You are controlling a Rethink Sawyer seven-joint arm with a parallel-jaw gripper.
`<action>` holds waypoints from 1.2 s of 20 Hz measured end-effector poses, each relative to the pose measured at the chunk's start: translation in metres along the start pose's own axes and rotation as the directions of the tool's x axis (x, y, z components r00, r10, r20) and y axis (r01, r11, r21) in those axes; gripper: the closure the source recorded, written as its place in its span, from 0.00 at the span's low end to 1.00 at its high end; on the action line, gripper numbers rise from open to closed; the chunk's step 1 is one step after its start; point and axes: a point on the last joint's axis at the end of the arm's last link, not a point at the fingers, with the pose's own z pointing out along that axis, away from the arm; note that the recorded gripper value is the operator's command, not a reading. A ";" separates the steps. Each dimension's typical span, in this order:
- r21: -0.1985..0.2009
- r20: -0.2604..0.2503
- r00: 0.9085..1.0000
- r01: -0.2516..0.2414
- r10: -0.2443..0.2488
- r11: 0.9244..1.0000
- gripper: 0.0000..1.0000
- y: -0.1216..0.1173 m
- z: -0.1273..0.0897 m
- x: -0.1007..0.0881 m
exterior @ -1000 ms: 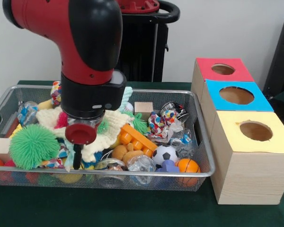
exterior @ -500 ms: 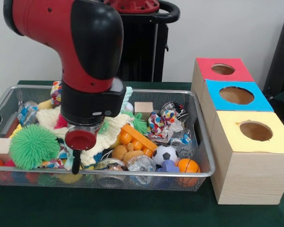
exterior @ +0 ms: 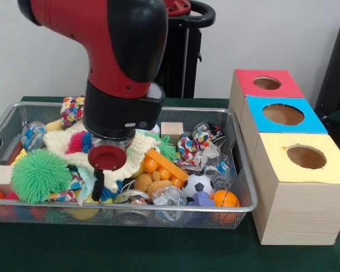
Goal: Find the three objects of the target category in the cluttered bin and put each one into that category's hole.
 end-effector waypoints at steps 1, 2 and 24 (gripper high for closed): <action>-0.007 0.010 1.000 0.005 -0.005 1.000 0.00 0.002 -0.007 0.001; -0.014 0.016 1.000 0.008 -0.008 1.000 0.00 0.004 -0.014 0.001; -0.044 -0.005 1.000 -0.016 0.016 0.999 0.00 0.007 -0.034 0.022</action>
